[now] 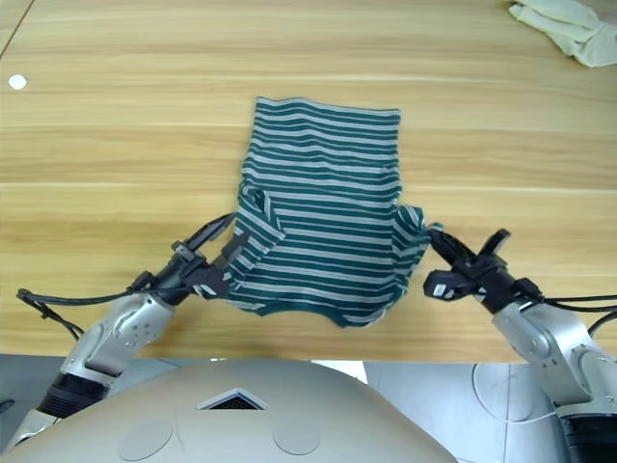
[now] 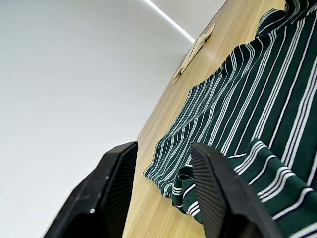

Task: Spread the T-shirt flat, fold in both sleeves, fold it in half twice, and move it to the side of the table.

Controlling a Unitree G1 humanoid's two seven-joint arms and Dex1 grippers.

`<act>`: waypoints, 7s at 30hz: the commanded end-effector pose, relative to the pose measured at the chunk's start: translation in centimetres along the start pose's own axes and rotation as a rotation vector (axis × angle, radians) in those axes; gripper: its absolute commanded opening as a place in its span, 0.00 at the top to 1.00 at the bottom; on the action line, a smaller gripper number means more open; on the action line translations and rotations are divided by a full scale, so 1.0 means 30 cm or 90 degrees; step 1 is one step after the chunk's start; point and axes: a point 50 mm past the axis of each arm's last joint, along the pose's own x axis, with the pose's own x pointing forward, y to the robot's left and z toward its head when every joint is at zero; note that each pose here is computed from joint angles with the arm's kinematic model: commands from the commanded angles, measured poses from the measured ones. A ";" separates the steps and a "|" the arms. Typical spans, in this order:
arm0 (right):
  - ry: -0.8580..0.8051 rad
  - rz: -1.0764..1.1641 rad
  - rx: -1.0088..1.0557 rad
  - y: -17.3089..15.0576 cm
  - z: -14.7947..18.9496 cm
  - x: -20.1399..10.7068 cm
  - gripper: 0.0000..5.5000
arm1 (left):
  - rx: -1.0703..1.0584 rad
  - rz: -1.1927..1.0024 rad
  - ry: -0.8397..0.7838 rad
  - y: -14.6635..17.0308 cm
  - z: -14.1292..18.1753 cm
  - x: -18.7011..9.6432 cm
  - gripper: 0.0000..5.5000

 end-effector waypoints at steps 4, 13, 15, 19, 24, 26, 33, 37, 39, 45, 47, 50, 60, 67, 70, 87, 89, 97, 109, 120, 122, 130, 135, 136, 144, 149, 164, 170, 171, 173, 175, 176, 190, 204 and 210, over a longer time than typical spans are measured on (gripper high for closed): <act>-0.042 -0.021 -0.001 -0.025 0.038 0.028 1.00 | 0.002 -0.006 -0.007 -0.004 0.002 0.009 0.64; -0.080 0.048 0.016 0.024 0.066 0.019 1.00 | 0.003 -0.018 -0.011 -0.012 0.006 0.007 0.64; -0.099 0.061 0.016 0.032 0.081 0.021 1.00 | 0.003 -0.018 -0.010 -0.015 0.007 0.006 0.64; -0.157 0.074 0.025 0.047 0.136 0.051 1.00 | 0.001 -0.017 -0.012 -0.017 0.007 0.010 0.64; -0.193 0.091 0.038 0.074 0.175 0.074 1.00 | -0.001 -0.020 -0.014 -0.020 0.007 0.015 0.64; -0.196 0.097 0.038 0.082 0.180 0.080 1.00 | -0.001 -0.020 -0.014 -0.021 0.008 0.016 0.64; -0.191 0.133 0.026 0.117 0.173 0.090 1.00 | -0.002 -0.022 -0.014 -0.026 0.008 0.017 0.64; -0.187 0.131 0.021 0.109 0.164 0.087 0.88 | -0.002 -0.024 -0.011 -0.027 0.008 0.010 0.64; -0.189 0.137 0.021 0.114 0.165 0.081 0.82 | -0.001 -0.025 -0.008 -0.025 0.005 0.005 0.64; -0.191 0.126 0.039 0.101 0.169 0.075 0.75 | 0.016 -0.030 -0.001 -0.008 -0.009 -0.002 0.64; -0.194 0.119 0.047 0.091 0.172 0.076 0.75 | 0.016 -0.034 -0.003 -0.010 -0.008 0.000 0.64; -0.201 0.119 0.055 0.086 0.180 0.073 0.75 | 0.021 -0.054 0.001 -0.017 -0.014 -0.005 0.64; -0.219 -0.041 0.115 -0.061 0.187 0.125 0.75 | 0.116 -0.284 0.054 0.021 -0.196 -0.012 0.64; -0.183 -0.078 0.110 -0.087 0.164 0.144 0.75 | 0.109 -0.397 0.051 -0.016 -0.206 -0.070 0.64; -0.175 -0.090 0.102 -0.102 0.160 0.151 0.75 | 0.114 -0.452 0.048 -0.027 -0.196 -0.107 0.64; -0.107 -0.059 0.094 -0.081 0.047 0.053 0.75 | 0.216 -0.188 0.115 0.224 -0.179 -0.112 0.64; -0.060 -0.040 0.102 -0.073 0.000 -0.002 0.72 | 0.188 -0.133 0.111 0.253 -0.153 -0.146 0.61; 0.047 0.241 0.084 0.041 -0.061 -0.215 0.47 | 0.008 -0.306 0.177 0.125 -0.023 -0.354 0.39; -0.075 0.338 0.091 0.138 0.089 -0.187 0.39 | -0.046 -0.516 0.078 -0.049 0.004 -0.305 0.31; -0.120 0.372 0.097 0.150 0.137 -0.220 0.39 | -0.095 -0.590 0.014 -0.108 0.080 -0.340 0.31; -0.124 0.372 0.098 0.153 0.143 -0.219 0.39 | -0.094 -0.592 0.012 -0.108 0.078 -0.338 0.31; -0.083 0.385 0.089 0.150 0.120 -0.267 0.39 | -0.035 -0.583 0.108 -0.066 0.005 -0.368 0.31; -0.069 0.366 0.101 0.147 0.122 -0.280 0.39 | -0.046 -0.498 0.040 0.019 0.101 -0.331 0.31; -0.065 0.360 0.102 0.143 0.120 -0.281 0.39 | -0.050 -0.475 0.022 0.041 0.118 -0.317 0.31; -0.051 0.337 0.093 0.138 0.097 -0.260 0.39 | -0.020 -0.374 0.015 0.192 0.136 -0.290 0.31; -0.066 0.336 0.093 0.144 0.104 -0.243 0.39 | 0.041 -0.452 0.125 0.156 0.015 -0.330 0.31; -0.095 0.342 0.084 0.144 0.110 -0.225 0.39 | -0.028 -0.552 0.055 -0.033 0.017 -0.316 0.31; -0.106 0.345 0.080 0.149 0.113 -0.218 0.39 | -0.018 -0.566 0.055 -0.043 -0.004 -0.308 0.31; -0.108 0.345 0.080 0.149 0.114 -0.218 0.39 | -0.014 -0.565 0.059 -0.042 -0.009 -0.309 0.31; -0.113 0.348 0.079 0.149 0.118 -0.218 0.39 | -0.010 -0.565 0.066 -0.041 -0.017 -0.310 0.31; -0.122 0.353 0.079 0.149 0.122 -0.217 0.39 | -0.007 -0.563 0.076 -0.042 -0.023 -0.313 0.31; -0.126 0.356 0.080 0.151 0.126 -0.217 0.38 | -0.006 -0.563 0.079 -0.043 -0.026 -0.315 0.34; -0.194 0.385 0.080 0.177 0.180 -0.188 0.38 | -0.014 -0.579 0.069 -0.067 -0.014 -0.316 0.77; -0.193 0.375 0.086 0.176 0.165 -0.170 0.71 | -0.024 -0.580 0.063 -0.080 -0.003 -0.321 1.00; -0.170 0.337 0.088 0.149 0.147 -0.162 0.91 | -0.044 -0.567 0.074 -0.092 0.002 -0.334 1.00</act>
